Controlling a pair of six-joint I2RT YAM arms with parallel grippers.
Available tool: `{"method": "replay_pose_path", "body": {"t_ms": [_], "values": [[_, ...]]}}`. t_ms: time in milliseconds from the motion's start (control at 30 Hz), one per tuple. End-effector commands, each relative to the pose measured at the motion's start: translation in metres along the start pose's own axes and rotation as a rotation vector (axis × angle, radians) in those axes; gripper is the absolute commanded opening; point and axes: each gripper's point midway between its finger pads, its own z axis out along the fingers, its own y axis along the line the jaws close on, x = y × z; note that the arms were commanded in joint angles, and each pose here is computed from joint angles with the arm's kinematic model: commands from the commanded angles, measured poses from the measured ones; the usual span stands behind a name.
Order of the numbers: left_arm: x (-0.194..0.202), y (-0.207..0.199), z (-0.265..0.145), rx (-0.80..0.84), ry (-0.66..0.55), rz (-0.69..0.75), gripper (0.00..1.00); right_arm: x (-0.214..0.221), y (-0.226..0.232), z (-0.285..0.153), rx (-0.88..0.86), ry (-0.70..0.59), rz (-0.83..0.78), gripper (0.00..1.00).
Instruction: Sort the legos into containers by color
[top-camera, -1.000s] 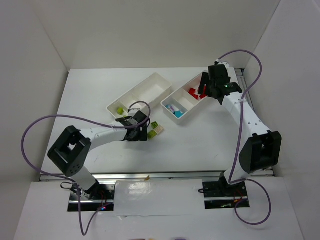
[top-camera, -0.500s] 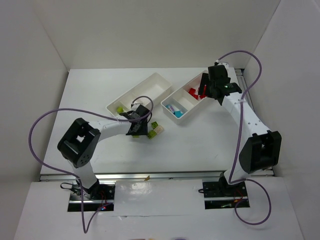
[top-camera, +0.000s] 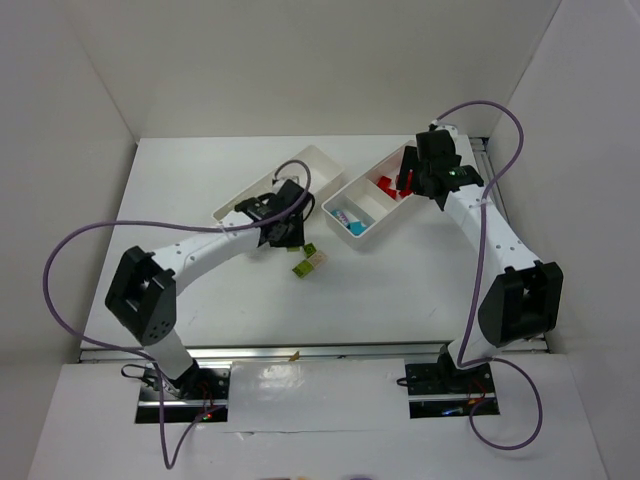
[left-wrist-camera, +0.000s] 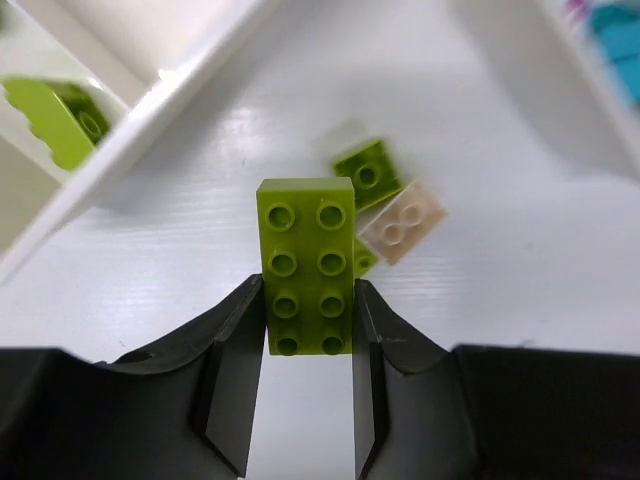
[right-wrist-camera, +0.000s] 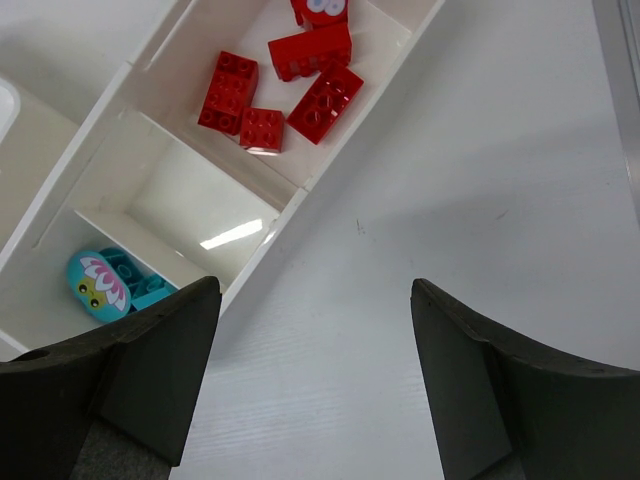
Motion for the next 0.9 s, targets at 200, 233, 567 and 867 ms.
{"method": "replay_pose_path", "body": {"t_ms": [200, 233, 567, 867], "values": [[-0.076, 0.060, -0.034, -0.095, -0.088, -0.157, 0.36, -0.010, 0.001, -0.012, -0.013, -0.043, 0.000, 0.84], [-0.077, 0.069, -0.033, -0.113, -0.082, -0.172, 0.36, -0.010, 0.001, -0.012, -0.013, -0.044, 0.000, 0.84], [-0.084, 0.122, 0.006, -0.171, -0.010, -0.290, 0.63, -0.010, 0.001, -0.012, -0.013, -0.044, 0.000, 0.84], [-0.099, 0.095, -0.014, -0.124, -0.077, -0.182, 0.90, -0.014, -0.001, -0.016, -0.003, -0.047, 0.000, 0.84]]}}
